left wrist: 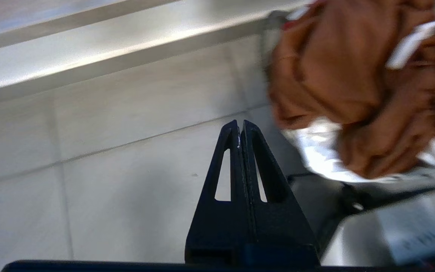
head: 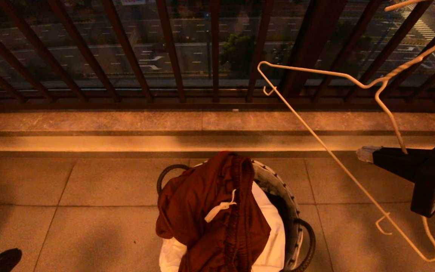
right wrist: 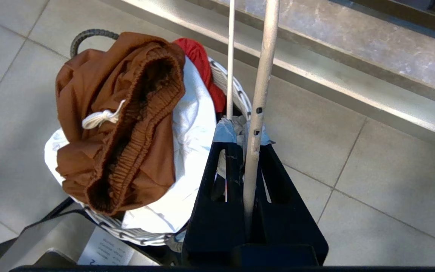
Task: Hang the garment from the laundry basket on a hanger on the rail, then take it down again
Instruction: Pick up clothes from the basket
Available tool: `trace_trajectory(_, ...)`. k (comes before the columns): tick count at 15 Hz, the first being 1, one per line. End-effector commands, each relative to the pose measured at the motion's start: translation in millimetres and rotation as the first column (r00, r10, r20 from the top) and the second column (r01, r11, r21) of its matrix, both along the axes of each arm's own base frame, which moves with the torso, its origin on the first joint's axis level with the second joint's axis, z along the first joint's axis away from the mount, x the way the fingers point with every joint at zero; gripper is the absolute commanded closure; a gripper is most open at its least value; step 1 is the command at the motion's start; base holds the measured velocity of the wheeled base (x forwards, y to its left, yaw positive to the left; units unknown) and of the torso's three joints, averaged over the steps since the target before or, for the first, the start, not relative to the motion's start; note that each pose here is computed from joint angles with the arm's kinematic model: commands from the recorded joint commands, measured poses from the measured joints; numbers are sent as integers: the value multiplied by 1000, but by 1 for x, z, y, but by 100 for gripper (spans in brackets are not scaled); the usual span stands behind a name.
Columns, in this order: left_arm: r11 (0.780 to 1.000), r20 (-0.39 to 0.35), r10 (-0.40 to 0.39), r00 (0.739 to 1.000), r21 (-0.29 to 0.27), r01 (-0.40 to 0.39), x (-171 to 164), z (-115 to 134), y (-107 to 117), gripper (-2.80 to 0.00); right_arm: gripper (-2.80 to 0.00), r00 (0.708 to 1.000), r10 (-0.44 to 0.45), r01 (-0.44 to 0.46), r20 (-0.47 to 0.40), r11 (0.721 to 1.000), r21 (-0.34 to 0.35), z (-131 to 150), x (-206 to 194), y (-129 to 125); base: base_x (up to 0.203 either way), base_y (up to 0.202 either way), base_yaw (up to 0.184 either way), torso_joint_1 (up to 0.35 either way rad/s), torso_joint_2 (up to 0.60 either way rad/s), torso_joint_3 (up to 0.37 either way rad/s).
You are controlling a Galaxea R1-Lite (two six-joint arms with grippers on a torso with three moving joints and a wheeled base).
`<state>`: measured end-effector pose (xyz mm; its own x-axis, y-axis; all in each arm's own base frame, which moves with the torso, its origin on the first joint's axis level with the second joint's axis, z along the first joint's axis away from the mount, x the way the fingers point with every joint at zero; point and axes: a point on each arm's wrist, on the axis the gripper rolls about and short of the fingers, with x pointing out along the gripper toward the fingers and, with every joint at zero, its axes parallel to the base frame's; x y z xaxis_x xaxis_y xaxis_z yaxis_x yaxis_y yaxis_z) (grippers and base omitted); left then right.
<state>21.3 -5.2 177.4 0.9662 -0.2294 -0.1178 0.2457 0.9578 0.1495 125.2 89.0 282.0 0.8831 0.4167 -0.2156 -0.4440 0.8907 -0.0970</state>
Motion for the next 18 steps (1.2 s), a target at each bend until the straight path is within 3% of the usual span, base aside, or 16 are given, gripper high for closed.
trace_trajectory(1,999,-112,-52,992,0,52,32,13,-2,0,0,1000,-4,4,4,1000,2,1,0,-1,0,0,0,0,0,0)
trace_trajectory(3,988,-176,-151,973,5,154,66,30,-7,0,0,1000,-21,21,5,1000,2,1,1,-3,0,0,0,0,0,0)
trace_trajectory(5,960,-249,-271,930,4,281,103,39,-23,0,0,999,-38,38,7,999,4,2,3,-5,0,0,0,0,0,0)
trace_trajectory(8,901,-339,-407,848,3,433,159,43,-64,0,0,999,-48,48,11,999,7,4,5,-5,0,0,0,0,0,0)
trace_trajectory(12,838,-357,-497,791,38,544,213,51,-135,0,0,996,-83,83,11,997,5,5,9,-9,0,0,0,0,0,0)
trace_trajectory(14,816,-349,-526,776,52,576,221,55,-161,0,0,993,-117,117,14,993,8,7,12,-14,0,0,0,0,0,0)
trace_trajectory(18,813,-307,-530,791,83,577,233,67,-193,0,0,989,-150,150,12,989,2,7,18,-17,0,0,0,0,0,0)
